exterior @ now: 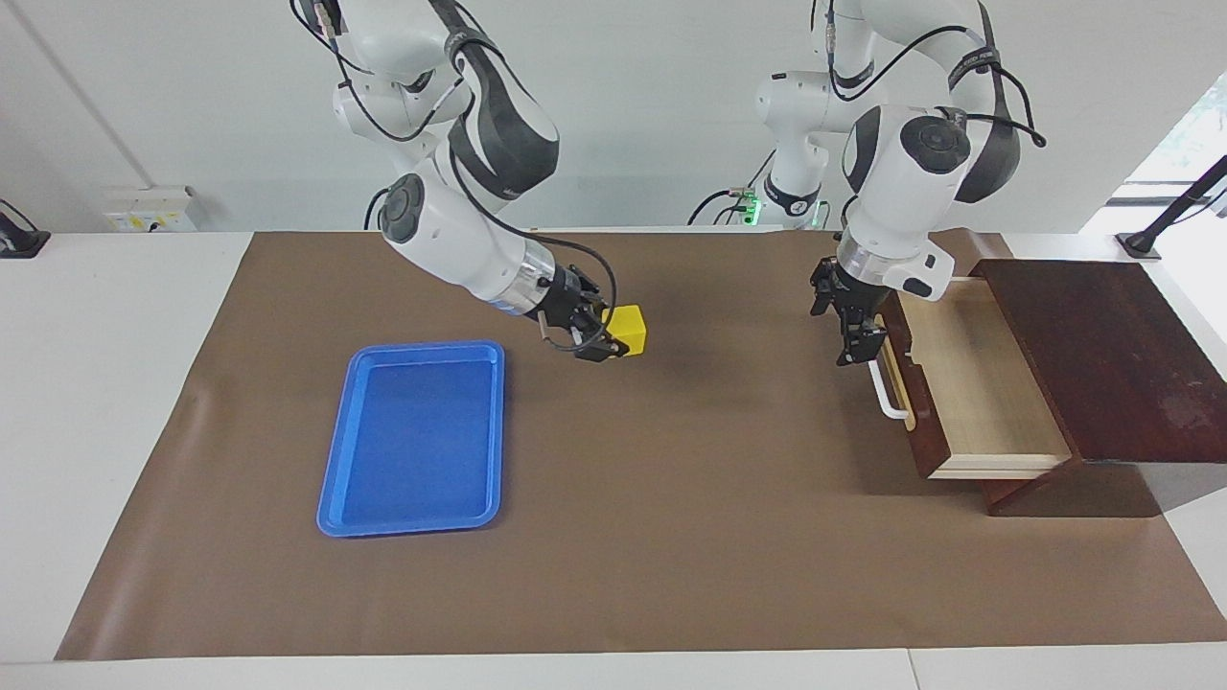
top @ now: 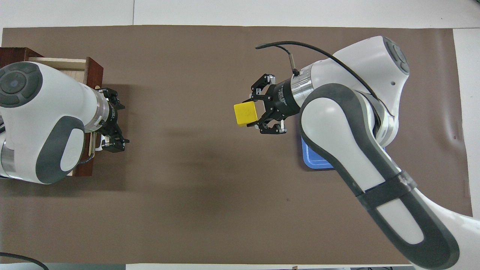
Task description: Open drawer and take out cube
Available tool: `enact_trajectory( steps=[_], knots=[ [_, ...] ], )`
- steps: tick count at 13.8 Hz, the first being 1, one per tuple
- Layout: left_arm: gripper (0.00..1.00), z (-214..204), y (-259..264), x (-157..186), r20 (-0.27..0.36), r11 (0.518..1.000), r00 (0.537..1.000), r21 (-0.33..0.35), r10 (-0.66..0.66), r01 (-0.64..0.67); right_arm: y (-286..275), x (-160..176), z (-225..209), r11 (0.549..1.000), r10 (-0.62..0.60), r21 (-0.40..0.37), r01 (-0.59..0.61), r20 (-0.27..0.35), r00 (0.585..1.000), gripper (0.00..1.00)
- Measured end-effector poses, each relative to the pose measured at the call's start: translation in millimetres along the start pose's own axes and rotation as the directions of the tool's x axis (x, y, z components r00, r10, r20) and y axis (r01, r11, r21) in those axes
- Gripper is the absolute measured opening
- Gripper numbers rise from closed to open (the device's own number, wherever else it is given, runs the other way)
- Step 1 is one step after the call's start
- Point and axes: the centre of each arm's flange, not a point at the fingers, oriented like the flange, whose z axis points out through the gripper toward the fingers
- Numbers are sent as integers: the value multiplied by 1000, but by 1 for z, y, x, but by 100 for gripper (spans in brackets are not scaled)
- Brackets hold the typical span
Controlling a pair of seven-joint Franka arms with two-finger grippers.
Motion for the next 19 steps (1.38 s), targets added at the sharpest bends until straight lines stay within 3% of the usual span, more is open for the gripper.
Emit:
enact_trajectory(
  steps=[7,11,17,19],
  knots=[
    [100,15,21,54,-56,983,983,-27,178,-179,24,151,-44,995,-98,9,98,-19,995,56],
    [100,23,28,70,-95,983,979,-36,178,-182,63,233,-53,995,-94,6,95,-20,995,56],
    [100,23,38,106,-95,988,986,-58,135,-141,92,298,-49,994,-91,-74,85,-73,993,56],
    [100,23,43,137,-111,992,989,-69,96,-104,101,320,-51,992,-100,-80,95,-68,993,56]
  ],
)
